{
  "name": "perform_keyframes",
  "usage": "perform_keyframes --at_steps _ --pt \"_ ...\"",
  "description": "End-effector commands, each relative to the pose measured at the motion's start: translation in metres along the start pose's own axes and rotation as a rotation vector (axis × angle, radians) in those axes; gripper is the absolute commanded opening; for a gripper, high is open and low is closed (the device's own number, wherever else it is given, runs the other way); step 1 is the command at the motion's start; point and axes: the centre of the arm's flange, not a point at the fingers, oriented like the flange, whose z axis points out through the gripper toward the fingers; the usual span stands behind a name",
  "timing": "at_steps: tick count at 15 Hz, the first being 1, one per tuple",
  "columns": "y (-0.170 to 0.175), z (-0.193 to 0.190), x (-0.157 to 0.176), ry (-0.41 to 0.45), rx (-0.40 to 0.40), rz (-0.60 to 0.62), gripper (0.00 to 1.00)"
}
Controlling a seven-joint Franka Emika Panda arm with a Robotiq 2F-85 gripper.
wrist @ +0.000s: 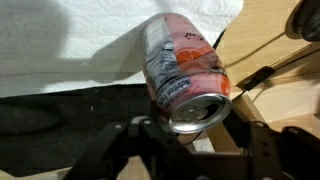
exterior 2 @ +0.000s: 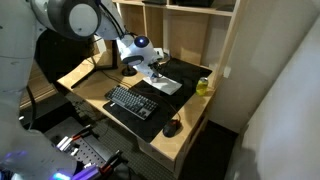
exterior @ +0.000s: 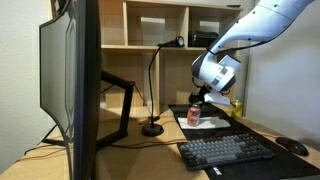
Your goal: Place the soda cans on the paper
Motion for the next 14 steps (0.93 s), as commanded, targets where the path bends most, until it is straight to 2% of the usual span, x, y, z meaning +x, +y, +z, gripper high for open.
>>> perform_keyframes --at_steps 1,3,4,7,12,13,14 --pt "0.004 0.003 -0.010 0.016 -0.024 -0.025 0.42" --pt "0.003 0.002 -0.012 -0.012 -0.030 -0.019 0.42" --pt "0.003 0.002 -0.012 -0.026 -0.024 -0.016 0.92" --pt "0.006 0.004 -0.017 -0.027 -0.021 -0.006 1.00" --pt "0.005 0.006 -0.018 -0.003 -0.023 -0.022 1.00" --pt "0.023 -0.022 0.030 -0.036 -0.024 -0.032 1.00" --pt "0.030 -0.027 0.035 -0.053 -0.044 -0.038 1.00"
